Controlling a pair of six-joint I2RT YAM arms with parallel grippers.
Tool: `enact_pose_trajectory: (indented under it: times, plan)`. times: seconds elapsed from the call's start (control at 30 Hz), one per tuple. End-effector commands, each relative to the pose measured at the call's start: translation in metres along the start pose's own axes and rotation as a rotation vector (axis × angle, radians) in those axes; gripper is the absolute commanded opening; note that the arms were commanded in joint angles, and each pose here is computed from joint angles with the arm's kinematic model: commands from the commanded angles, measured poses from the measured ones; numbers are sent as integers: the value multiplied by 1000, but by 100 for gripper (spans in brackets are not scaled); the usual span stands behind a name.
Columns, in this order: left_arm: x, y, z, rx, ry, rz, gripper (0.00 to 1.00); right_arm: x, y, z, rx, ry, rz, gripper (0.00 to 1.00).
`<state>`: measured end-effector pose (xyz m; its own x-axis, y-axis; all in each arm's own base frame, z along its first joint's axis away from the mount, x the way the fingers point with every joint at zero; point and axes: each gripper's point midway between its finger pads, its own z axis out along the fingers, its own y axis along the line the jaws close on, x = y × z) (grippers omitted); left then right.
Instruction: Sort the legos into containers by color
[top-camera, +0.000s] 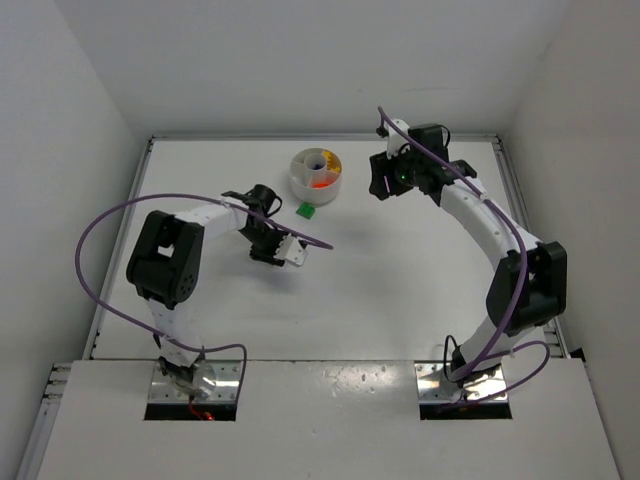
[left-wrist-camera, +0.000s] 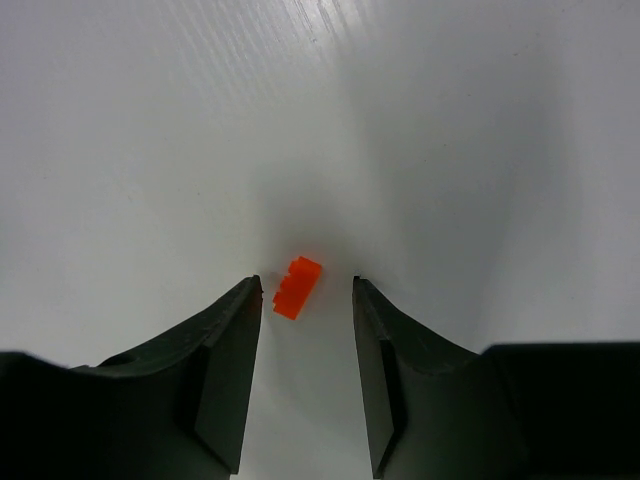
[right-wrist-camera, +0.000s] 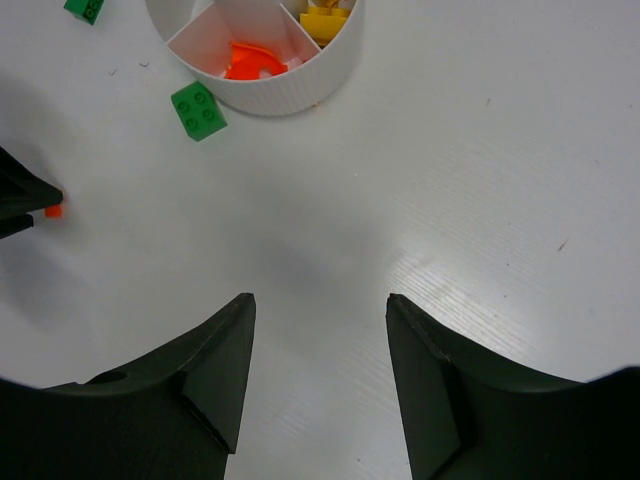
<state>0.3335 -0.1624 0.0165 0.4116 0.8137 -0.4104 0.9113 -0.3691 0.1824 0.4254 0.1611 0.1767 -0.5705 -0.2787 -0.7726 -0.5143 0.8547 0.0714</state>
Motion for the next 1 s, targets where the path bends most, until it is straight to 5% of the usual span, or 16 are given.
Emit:
enact_pose_trajectory:
  times: [0.0, 0.3, 0.7, 0.83, 0.97]
  plan:
    - [-6, 12, 4, -3, -6, 66, 47, -16, 0, -2, -9, -43, -9, 56]
    - [2, 16, 20, 47, 36, 96, 38, -12, 0, -1, -10, -34, -16, 56]
    - [19, -30, 37, 259, 119, 67, 22, -15, 0, -4, -8, -43, -18, 56]
    - [12, -18, 29, 200, 114, -17, 14, -14, 1, -6, -8, -43, -18, 56]
    - [-31, 21, 3, 46, -32, -124, 9, -12, 2, -8, -8, -43, -18, 56]
